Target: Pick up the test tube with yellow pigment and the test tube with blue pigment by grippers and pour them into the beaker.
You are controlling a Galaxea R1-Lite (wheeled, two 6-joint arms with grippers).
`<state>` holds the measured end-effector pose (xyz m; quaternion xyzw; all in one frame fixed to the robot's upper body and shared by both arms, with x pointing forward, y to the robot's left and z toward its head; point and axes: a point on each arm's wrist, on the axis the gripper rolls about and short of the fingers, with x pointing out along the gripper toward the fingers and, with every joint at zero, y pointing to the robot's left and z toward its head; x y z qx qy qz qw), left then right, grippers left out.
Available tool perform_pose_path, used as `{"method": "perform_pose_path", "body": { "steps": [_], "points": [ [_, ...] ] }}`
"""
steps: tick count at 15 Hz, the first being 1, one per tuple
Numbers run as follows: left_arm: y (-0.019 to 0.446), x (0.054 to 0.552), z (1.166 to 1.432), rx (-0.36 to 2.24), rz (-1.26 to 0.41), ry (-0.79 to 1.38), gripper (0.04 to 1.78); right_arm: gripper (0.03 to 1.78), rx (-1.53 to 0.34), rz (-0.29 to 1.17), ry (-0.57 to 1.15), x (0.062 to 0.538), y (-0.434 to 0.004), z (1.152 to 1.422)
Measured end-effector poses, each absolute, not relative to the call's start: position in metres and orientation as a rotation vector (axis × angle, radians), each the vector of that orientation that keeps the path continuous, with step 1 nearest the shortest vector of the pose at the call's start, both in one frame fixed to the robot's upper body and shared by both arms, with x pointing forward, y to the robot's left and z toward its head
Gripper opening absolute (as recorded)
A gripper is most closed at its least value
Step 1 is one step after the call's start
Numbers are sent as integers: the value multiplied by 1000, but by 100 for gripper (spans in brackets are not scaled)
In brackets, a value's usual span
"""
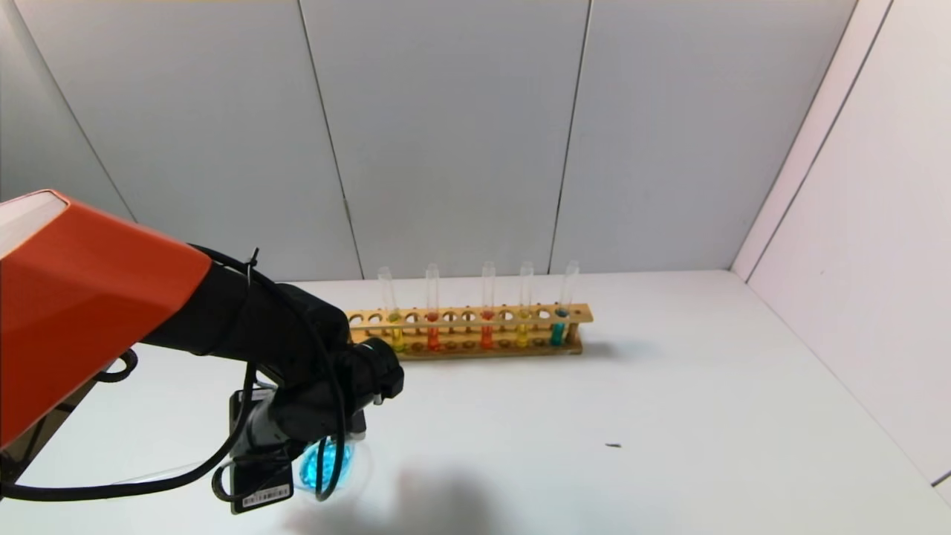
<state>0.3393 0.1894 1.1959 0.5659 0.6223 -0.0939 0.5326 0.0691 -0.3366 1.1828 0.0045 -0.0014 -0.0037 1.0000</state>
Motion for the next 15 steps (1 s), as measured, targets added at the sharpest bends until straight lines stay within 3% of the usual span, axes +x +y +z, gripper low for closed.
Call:
{"method": "perform_pose_path", "body": {
  "steps": [15],
  "points": [
    [179,345,1197,1474,-284,1638,31,170,9,-7,-3,69,-337,1183]
  ]
}}
